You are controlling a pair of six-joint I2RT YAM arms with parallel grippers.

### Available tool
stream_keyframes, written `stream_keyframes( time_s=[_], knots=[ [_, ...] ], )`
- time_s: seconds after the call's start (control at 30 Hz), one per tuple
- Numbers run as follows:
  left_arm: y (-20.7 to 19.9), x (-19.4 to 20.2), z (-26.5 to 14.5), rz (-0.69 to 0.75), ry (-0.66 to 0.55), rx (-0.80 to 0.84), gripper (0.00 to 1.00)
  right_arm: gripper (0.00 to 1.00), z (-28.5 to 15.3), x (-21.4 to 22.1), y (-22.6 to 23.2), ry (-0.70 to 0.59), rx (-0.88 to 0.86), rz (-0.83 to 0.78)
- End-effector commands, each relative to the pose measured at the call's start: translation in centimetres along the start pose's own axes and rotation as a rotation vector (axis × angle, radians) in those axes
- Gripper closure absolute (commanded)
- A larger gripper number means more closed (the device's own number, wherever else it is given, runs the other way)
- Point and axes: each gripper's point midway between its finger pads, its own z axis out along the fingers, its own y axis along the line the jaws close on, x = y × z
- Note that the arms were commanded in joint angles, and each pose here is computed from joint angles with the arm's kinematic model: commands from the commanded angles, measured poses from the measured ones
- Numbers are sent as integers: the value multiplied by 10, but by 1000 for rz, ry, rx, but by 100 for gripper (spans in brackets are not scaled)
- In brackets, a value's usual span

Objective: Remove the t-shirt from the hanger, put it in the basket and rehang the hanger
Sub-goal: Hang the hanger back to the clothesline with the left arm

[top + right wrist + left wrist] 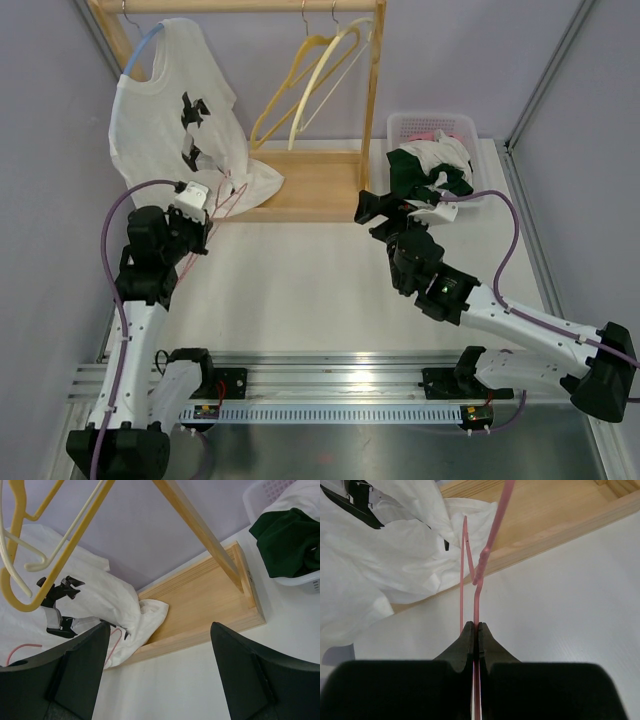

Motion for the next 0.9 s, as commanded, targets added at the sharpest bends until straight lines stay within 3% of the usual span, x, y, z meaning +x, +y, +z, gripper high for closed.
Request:
stream_keyframes(
  time_s=[0.0,0.2,0.33,0.53,0.67,0.87],
  knots=[
    [-6,-26,-1,-96,-45,91,100,11,-3,-22,-2,-69,18,39],
    [1,-63,6,-170,-86,118,100,11,-5,-26,-4,-79,20,42],
    [19,-96,8,-199,-154,63,100,11,-5,-27,-4,-82,21,38],
    [37,-123,13,-210,-161,22,100,11,-5,-31,-3,-102,0,-9],
    [50,-147,16,-205,-177,-3,100,7,-7,-31,1,-124,-65,-67],
    [68,-170,29,-210,-202,-38,100,0,-3,-31,-4,-146,-30,-141]
  ],
)
